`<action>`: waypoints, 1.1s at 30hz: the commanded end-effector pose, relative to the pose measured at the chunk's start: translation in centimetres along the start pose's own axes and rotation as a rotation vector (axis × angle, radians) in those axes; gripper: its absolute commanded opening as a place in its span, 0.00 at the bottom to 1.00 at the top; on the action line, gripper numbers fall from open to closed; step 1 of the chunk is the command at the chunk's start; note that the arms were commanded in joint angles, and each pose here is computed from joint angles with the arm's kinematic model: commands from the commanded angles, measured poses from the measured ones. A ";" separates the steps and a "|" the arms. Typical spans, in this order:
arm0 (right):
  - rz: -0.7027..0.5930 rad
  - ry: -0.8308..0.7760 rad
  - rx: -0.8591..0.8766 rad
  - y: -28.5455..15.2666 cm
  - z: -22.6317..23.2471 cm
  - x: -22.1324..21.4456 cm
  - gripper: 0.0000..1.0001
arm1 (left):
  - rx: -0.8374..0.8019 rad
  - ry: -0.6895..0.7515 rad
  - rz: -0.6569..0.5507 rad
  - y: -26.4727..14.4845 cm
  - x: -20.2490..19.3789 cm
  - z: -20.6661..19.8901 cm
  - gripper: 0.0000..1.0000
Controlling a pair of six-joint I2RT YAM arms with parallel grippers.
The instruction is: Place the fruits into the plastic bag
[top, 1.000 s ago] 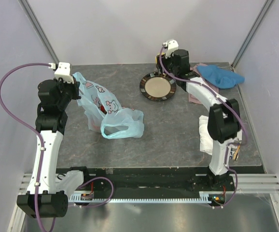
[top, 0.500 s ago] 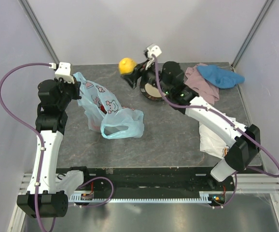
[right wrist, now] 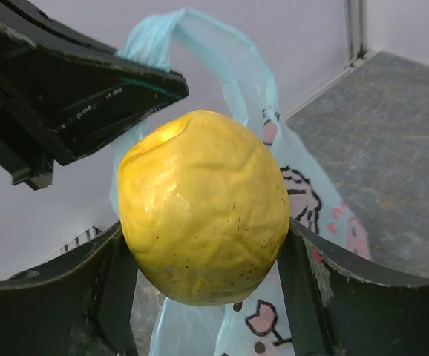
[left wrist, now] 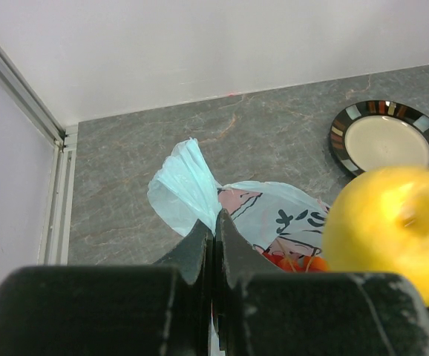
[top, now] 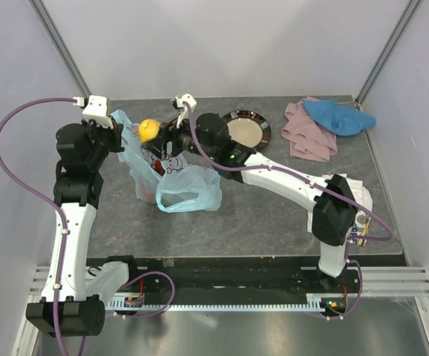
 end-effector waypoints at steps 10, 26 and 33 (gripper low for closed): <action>0.044 0.059 -0.151 4.3 0.3 -1.5 0.43 | -0.012 -0.006 -0.062 -0.3 1.4 -0.2 0.02; 0.216 -0.073 -0.431 3.5 -3.5 -6.8 0.50 | -0.018 -0.012 -0.064 -0.3 1.5 -0.3 0.02; 0.290 -0.110 -0.570 0.2 -6.4 -9.4 0.54 | -0.017 -0.009 -0.068 -0.4 1.6 -0.2 0.02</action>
Point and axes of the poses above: each gripper's point midway between its finger pads, its own y axis out along the fingers, its own z axis along the line the jaws close on, x = y × z, the point moved 4 cm from there along -y, back along the fingers, and after that the axes turned 14 degrees about y, right-handed, at the moved point
